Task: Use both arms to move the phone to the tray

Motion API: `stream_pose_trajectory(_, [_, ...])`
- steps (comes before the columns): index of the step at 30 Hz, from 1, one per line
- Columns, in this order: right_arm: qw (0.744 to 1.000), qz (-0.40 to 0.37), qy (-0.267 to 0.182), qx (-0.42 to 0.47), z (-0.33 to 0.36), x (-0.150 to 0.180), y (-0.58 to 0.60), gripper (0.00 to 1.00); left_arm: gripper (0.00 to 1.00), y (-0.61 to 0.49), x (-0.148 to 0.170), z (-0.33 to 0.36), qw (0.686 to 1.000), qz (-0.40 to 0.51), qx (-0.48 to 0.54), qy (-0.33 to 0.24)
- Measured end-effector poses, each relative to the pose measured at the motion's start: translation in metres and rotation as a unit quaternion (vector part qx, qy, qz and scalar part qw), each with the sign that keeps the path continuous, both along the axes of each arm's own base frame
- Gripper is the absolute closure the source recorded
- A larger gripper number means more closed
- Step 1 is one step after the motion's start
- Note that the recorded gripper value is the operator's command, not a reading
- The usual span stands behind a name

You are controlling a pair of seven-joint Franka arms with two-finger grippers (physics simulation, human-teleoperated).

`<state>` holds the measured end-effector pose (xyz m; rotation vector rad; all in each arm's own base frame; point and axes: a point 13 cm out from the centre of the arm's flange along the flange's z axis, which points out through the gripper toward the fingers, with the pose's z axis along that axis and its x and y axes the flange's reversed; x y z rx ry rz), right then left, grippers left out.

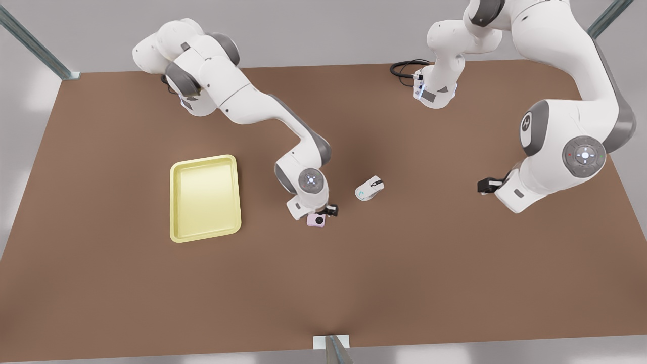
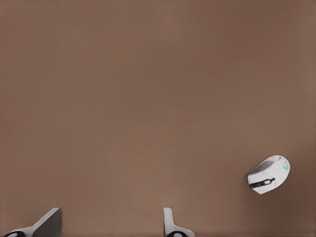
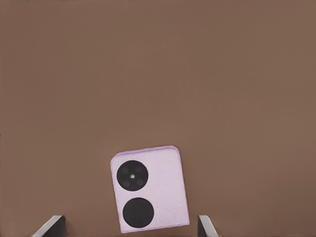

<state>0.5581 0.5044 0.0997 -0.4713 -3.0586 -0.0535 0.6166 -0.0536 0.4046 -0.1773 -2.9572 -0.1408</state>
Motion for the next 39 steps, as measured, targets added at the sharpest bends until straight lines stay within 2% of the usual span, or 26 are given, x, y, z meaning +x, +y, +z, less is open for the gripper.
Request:
stream_pose_trajectory(7, [0.996,-0.093,-0.004,-0.002,-0.012,0.009,0.003,0.00,0.00,-0.001,0.002,-0.011,1.000,-0.016,-0.004,0.010])
stream_pose_trajectory(21, [0.988,-0.148,-0.025,-0.033,-0.037,0.025,-0.016,0.00,0.00,-0.001,0.010,-0.017,0.999,-0.032,-0.008,0.011])
stream_pose_trajectory(30, [0.992,-0.115,-0.036,-0.041,-0.037,0.027,-0.016,0.00,0.00,-0.001,0.011,-0.019,0.999,-0.037,-0.008,0.012])
stream_pose_trajectory(39, [0.998,-0.050,-0.009,-0.032,-0.048,0.003,-0.008,0.00,0.00,-0.001,0.011,-0.019,0.999,-0.038,-0.009,0.011])
